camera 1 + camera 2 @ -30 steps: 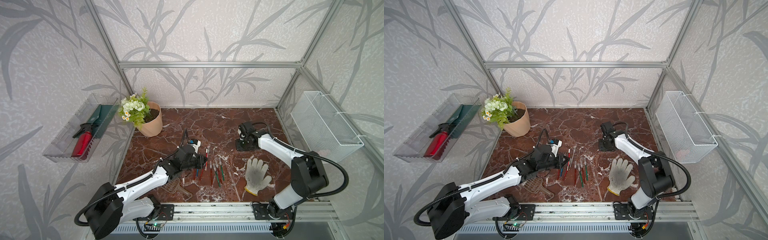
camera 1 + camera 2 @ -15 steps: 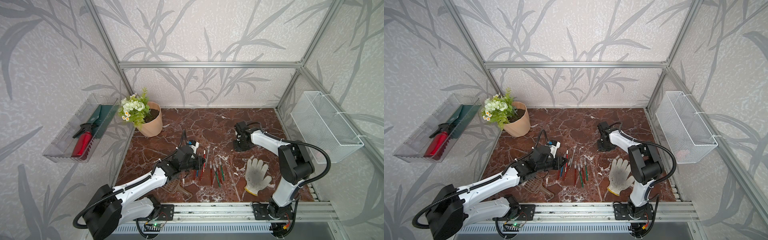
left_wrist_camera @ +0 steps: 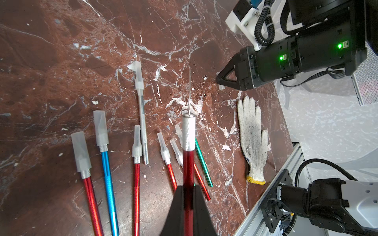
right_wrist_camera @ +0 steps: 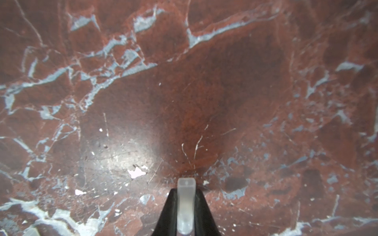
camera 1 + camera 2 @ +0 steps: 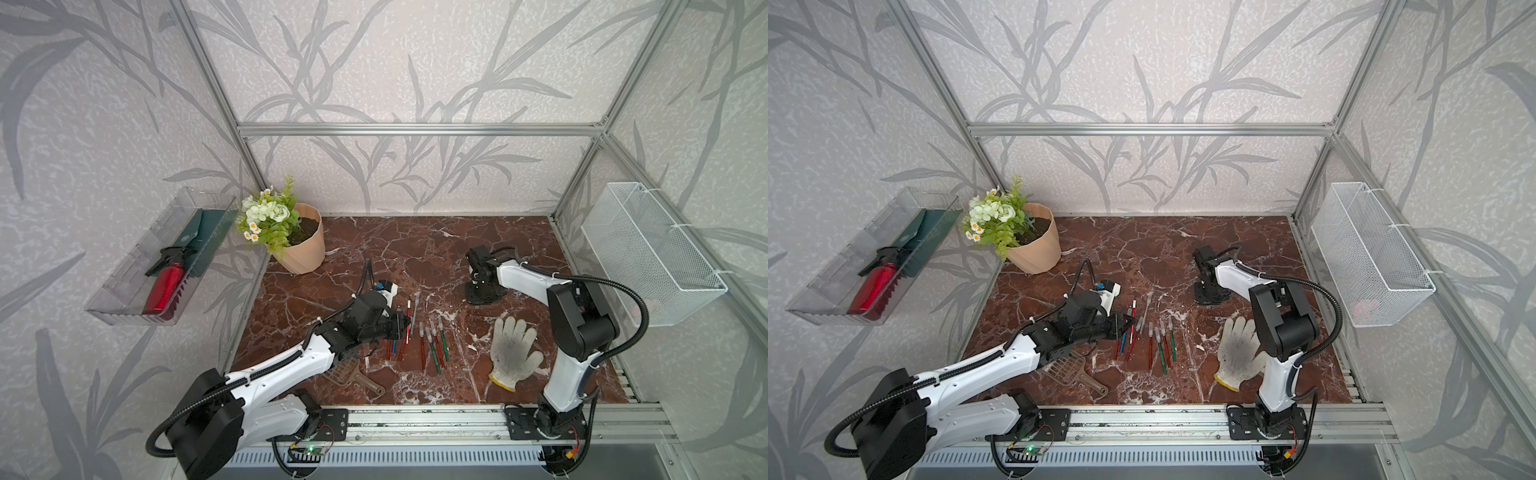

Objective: Remove protective caps from carving knives
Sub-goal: Place the protective sleeve at the center of the board.

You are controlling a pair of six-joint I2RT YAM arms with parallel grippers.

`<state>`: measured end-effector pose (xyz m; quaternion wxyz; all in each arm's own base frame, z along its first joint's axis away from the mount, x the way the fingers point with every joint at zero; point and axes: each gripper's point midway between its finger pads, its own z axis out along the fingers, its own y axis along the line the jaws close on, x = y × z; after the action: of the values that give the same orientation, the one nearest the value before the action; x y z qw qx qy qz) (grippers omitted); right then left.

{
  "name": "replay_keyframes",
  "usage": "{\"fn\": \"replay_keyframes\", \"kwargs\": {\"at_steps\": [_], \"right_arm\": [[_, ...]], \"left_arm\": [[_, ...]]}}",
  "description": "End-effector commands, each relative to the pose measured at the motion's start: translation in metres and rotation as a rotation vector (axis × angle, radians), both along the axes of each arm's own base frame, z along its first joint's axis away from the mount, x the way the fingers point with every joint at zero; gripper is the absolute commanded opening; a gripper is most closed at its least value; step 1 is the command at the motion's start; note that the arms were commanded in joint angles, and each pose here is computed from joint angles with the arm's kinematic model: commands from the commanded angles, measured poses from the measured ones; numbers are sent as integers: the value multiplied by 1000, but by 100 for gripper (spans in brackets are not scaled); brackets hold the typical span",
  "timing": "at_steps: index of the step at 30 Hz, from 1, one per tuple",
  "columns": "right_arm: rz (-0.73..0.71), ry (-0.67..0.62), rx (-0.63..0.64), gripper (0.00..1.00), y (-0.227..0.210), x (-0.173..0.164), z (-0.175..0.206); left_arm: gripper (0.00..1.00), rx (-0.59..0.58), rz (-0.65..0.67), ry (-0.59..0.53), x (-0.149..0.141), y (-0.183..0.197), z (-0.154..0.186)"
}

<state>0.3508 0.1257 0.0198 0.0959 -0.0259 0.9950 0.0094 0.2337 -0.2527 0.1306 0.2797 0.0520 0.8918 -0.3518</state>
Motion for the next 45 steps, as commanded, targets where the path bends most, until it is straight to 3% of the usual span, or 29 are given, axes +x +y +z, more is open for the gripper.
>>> {"fn": "replay_keyframes", "kwargs": {"at_steps": [1,32,45], "right_arm": [[-7,-11,-12,16,-3,7,1],[-15,-19,0,25,-5,9,3],[9,-129,23,37,-3,-15,41]], "left_arm": [[7,16,9,-3,0,5,-4],[7,25,16,-3,2,5,-3],[7,185,108,55,15,51,-16]]}}
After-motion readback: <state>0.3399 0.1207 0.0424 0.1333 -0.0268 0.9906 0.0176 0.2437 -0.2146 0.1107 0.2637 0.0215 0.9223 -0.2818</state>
